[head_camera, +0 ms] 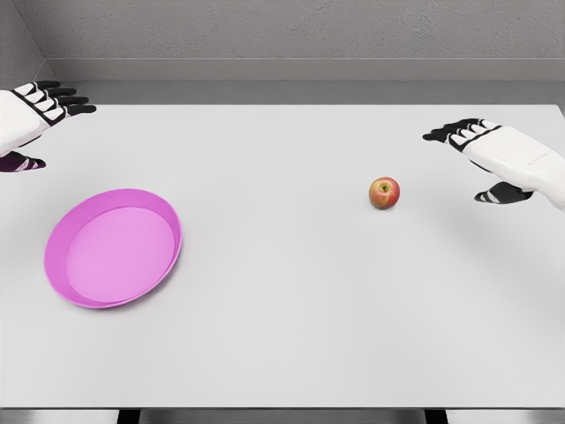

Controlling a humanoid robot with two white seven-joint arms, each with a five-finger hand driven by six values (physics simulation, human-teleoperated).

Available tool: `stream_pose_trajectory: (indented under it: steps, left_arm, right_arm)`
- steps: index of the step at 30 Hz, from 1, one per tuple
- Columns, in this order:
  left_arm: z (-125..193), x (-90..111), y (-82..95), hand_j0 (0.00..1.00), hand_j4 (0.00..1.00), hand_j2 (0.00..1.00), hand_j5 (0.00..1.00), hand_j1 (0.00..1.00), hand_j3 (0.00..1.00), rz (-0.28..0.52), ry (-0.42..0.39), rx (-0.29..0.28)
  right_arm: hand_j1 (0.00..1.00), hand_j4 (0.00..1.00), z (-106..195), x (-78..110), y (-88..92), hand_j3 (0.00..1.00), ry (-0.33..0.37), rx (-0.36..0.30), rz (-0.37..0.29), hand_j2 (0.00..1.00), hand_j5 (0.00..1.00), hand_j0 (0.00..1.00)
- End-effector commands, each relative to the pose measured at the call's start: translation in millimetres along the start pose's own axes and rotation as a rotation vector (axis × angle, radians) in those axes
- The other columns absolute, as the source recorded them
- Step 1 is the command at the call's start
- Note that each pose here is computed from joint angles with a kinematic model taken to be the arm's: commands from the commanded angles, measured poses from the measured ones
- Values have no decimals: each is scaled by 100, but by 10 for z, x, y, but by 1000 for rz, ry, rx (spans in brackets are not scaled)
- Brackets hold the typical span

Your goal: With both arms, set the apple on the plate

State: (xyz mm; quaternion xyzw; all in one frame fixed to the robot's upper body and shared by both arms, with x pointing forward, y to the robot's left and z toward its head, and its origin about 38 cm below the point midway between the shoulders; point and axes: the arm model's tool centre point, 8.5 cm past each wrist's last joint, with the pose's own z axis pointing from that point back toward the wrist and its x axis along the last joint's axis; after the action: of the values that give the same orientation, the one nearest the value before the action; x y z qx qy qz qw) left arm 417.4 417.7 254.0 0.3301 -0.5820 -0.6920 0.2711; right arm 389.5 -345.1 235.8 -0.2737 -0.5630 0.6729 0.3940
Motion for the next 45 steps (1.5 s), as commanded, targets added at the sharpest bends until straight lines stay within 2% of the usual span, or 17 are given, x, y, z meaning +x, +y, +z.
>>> stream_pose_trajectory:
  steps: [1, 3, 5, 9, 12, 14, 15, 16, 17, 19, 24, 29, 33, 40, 42, 45]
  left_arm:
    - [5, -5, 8, 100, 100, 100, 100, 100, 100, 4, 1, 4]
    - [6, -8, 13, 100, 100, 100, 100, 100, 100, 3, 2, 5]
    - [5, -5, 8, 100, 100, 100, 100, 100, 100, 4, 1, 4]
    - [5, -10, 0, 100, 100, 100, 100, 100, 100, 4, 3, 3]
    - [7, -13, -3, 100, 100, 100, 100, 100, 100, 4, 5, 1]
    - [9, -17, -5, 100, 100, 100, 100, 100, 100, 4, 6, 0]
    - [10, -23, -2, 100, 100, 100, 100, 100, 100, 3, 7, 1]
    - [10, -23, -2, 100, 100, 100, 100, 100, 100, 3, 7, 1]
    - [6, -20, -4, 100, 100, 100, 100, 100, 100, 4, 7, 2]
    - [1, -16, -6, 100, 100, 100, 100, 100, 100, 5, 6, 3]
    - [4, -22, -4, 100, 100, 100, 100, 100, 100, 4, 8, 2]
    - [-33, 26, -37, 100, 100, 100, 100, 100, 100, 14, -5, 4]
    - [-104, 109, -88, 100, 100, 100, 100, 100, 100, 24, -30, 2]
    - [-215, 223, -147, 100, 100, 100, 100, 100, 100, 44, -60, 12]
    - [-224, 231, -183, 100, 100, 100, 100, 100, 100, 46, -62, -25]
    - [-226, 235, -181, 100, 100, 100, 100, 100, 100, 46, -63, -26]
  right_arm:
    - [100, 100, 4, -3, -3, 100, 1, 2, 0, 100, 100, 100]
    - [100, 100, 3, -2, -12, 100, -1, -3, 1, 100, 100, 100]
    - [100, 100, -17, 25, 57, 100, -10, 14, -12, 100, 100, 100]
    - [100, 100, -42, -92, 147, 100, 113, 29, -43, 100, 100, 100]
    - [100, 100, -182, 25, 157, 100, 84, 41, -60, 100, 100, 100]
    - [100, 100, -384, 163, 108, 100, 37, 121, -57, 100, 100, 100]
    - [100, 100, -519, 266, 117, 100, 28, 179, -59, 100, 100, 100]
    - [100, 100, -607, 327, 111, 100, 29, 204, -60, 100, 100, 100]
    - [100, 100, -651, 324, 135, 100, 34, 232, -56, 100, 100, 100]
    - [100, 100, -857, 434, 169, 100, 9, 334, -51, 100, 100, 100]
    - [100, 100, -911, 470, 96, 100, 10, 399, -40, 100, 100, 100]
    - [100, 100, -1067, 442, 15, 100, 25, 392, -50, 100, 100, 100]
    - [100, 100, -1236, 467, 106, 100, 26, 421, -58, 100, 100, 100]
    - [100, 100, -1285, 441, 217, 100, 38, 452, -64, 100, 100, 100]
    - [100, 100, -1285, 436, 218, 100, 39, 452, -64, 100, 100, 100]
    - [100, 100, -1283, 389, 313, 100, 60, 478, -70, 100, 100, 100]
